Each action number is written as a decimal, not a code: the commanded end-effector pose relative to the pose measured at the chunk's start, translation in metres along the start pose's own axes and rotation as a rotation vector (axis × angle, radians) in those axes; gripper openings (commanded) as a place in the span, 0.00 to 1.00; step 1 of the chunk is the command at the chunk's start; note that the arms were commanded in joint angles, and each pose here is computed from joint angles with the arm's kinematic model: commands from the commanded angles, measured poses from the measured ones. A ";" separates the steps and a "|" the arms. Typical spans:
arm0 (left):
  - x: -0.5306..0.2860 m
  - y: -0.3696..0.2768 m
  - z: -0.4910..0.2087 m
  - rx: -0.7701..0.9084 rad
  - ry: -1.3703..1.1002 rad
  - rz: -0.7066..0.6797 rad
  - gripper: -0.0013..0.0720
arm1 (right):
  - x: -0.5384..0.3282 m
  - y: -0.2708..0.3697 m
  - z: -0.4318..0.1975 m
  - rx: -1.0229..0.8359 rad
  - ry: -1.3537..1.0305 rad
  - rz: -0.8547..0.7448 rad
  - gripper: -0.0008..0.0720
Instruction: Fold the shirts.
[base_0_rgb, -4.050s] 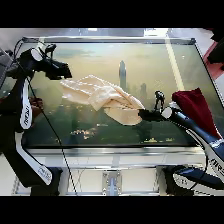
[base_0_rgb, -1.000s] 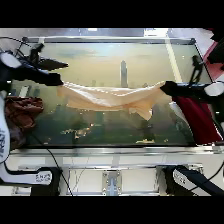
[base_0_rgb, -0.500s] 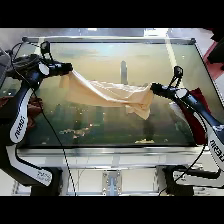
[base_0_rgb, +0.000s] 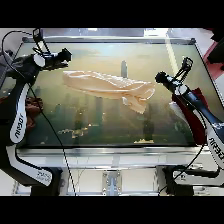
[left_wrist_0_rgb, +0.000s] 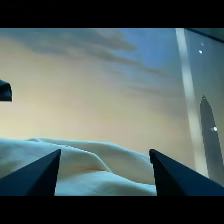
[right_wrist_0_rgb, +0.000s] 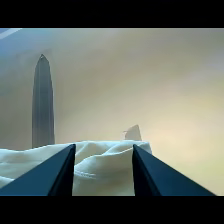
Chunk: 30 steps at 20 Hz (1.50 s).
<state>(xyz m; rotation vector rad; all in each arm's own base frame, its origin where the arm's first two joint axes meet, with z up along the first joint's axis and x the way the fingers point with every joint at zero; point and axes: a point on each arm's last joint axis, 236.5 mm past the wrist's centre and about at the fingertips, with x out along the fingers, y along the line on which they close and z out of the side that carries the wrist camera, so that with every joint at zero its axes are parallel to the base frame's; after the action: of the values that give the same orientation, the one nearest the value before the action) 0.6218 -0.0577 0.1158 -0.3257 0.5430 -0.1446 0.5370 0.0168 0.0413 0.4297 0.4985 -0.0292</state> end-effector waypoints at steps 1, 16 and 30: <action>-0.027 0.002 0.020 -0.003 -0.012 0.000 0.89 | -0.013 0.001 -0.022 -0.021 0.148 0.032 0.57; -0.094 0.017 0.025 0.122 0.094 0.015 0.87 | -0.022 0.056 -0.169 0.093 0.392 0.083 0.79; -0.095 0.017 0.017 0.170 0.126 0.008 0.87 | 0.002 0.032 -0.180 0.255 0.357 -0.011 0.68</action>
<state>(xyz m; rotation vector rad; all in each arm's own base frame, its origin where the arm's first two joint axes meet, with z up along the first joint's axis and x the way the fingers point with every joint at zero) 0.5527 -0.0163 0.1717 -0.1670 0.6439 -0.1954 0.4491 0.1291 -0.0887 0.6541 0.9077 0.0220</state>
